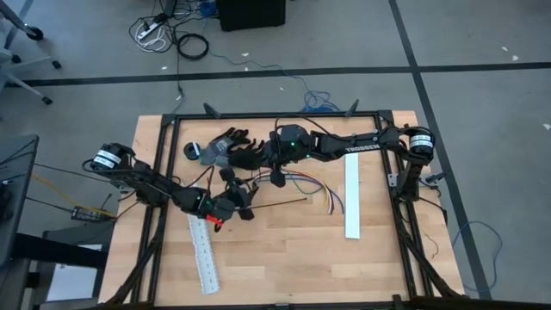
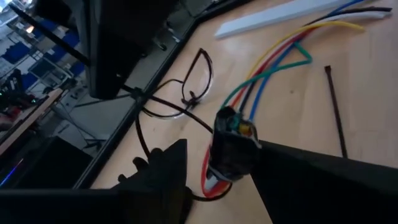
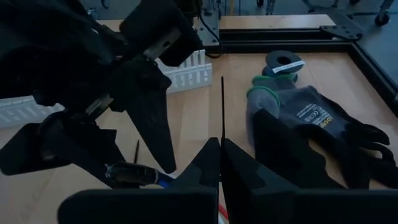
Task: Ziptie cables
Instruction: Wrap the cables together using the black zip
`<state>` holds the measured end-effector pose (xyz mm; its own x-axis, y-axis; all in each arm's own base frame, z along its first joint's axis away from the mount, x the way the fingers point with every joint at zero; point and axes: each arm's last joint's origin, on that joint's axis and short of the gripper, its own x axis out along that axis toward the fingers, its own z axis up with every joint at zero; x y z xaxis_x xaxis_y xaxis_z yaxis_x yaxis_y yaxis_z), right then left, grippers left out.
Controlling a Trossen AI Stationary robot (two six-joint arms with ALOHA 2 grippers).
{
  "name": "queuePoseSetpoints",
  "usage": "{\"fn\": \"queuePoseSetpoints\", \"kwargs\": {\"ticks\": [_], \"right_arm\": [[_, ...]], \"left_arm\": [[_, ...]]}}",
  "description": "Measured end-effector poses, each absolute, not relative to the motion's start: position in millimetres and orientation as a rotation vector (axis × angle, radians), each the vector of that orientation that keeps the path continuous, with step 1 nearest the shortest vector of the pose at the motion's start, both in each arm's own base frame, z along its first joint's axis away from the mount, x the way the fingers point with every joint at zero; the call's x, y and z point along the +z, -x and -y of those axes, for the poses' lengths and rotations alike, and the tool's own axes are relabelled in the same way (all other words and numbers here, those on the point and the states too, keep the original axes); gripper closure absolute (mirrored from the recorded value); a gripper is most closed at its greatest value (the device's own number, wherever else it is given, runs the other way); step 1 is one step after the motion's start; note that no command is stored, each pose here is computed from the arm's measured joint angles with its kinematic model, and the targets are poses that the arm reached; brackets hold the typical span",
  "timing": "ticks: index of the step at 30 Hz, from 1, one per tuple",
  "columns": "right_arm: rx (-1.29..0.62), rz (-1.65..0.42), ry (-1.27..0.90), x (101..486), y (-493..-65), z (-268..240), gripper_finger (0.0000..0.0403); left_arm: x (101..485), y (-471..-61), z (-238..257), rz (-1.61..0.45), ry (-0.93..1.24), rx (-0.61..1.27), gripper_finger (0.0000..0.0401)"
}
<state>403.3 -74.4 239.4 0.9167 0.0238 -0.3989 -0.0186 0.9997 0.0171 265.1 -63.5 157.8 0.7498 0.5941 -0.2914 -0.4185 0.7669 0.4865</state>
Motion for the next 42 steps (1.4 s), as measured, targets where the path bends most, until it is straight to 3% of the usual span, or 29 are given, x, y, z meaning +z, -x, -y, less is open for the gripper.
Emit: {"fn": "queuePoseSetpoints", "kwargs": {"ticks": [7, 12, 18, 31, 42], "right_arm": [[0.021, -0.411, -0.013, 239.2, -403.3, 74.4, 0.0403], [0.000, -0.415, -0.011, 239.0, -403.3, 75.0, 0.0403], [-0.012, -0.435, -0.031, 237.2, -402.4, 75.1, 0.0403], [-0.185, -0.483, -0.034, 233.5, -402.3, 67.2, 0.0403], [-0.336, -0.595, 0.000, 233.0, -393.3, 47.8, 0.0403]], "left_arm": [[158.6, -265.6, 63.2, -0.447, -0.411, 0.569, 0.0266], [159.1, -265.8, 63.4, -0.449, -0.430, 0.564, 0.0366], [166.5, -264.0, 68.9, -0.420, -0.500, 0.605, 0.0369], [227.6, -229.6, 80.4, -0.309, -0.579, 0.738, 0.0369], [237.5, -200.7, 90.4, -0.326, -0.600, 0.804, 0.0369]]}}
